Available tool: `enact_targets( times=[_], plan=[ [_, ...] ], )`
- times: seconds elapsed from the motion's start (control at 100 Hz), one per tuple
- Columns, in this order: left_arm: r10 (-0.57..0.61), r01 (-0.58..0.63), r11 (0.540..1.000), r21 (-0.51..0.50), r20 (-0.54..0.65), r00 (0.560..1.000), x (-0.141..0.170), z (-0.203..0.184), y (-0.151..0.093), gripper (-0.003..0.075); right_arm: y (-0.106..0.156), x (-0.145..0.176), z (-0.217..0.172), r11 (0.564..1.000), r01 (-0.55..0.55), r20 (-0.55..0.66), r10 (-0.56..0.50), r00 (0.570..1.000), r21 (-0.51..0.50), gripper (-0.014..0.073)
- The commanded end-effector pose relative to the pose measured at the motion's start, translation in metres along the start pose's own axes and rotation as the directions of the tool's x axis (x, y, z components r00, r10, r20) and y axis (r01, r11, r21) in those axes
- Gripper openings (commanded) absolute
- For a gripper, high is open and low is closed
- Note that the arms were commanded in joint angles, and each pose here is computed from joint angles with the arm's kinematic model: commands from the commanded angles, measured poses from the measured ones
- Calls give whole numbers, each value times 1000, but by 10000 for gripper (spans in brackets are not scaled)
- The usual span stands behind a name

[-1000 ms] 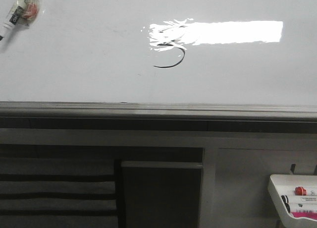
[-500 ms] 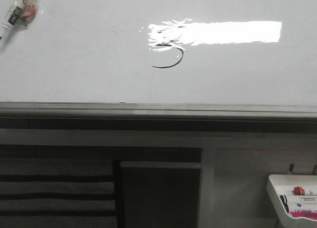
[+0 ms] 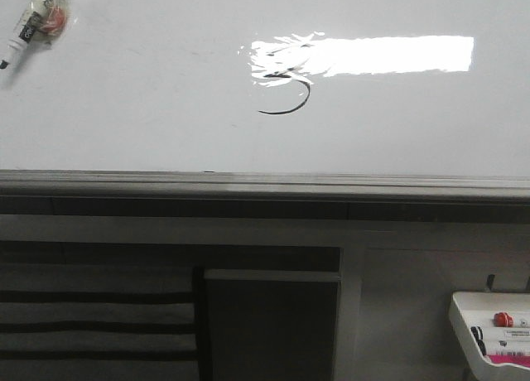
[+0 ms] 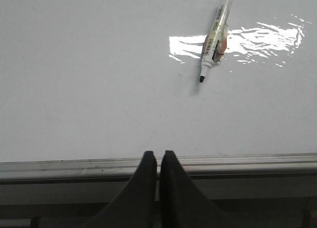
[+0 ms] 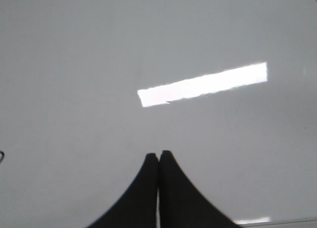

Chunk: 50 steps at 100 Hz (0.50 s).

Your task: Write number 3 on whiteboard

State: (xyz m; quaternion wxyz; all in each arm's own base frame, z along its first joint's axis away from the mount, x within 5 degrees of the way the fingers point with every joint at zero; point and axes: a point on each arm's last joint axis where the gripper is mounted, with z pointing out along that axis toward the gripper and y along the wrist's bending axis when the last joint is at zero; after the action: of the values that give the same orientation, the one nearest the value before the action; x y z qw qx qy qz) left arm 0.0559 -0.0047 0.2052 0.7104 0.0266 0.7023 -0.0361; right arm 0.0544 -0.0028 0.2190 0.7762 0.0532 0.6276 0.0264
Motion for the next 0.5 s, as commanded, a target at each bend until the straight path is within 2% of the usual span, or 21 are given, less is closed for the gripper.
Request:
enact_targets(
  times=[0.0, 0.2, 0.49],
  plan=[
    [-11, 9, 1000, 13, 105, 994, -8, -3, -1, -19, 0, 1, -2, 992, 123, 55, -122, 991, -4, -79],
    [-11, 9, 1000, 13, 105, 994, -8, -3, -1, -19, -1, 13, -2, 994, 105, -72, -105, 992, -3, -79],
    [-11, 9, 1000, 13, 105, 994, -8, -3, -1, -19, -1, 13, -2, 994, 111, -71, -111, 991, -4, -79]
  ],
)
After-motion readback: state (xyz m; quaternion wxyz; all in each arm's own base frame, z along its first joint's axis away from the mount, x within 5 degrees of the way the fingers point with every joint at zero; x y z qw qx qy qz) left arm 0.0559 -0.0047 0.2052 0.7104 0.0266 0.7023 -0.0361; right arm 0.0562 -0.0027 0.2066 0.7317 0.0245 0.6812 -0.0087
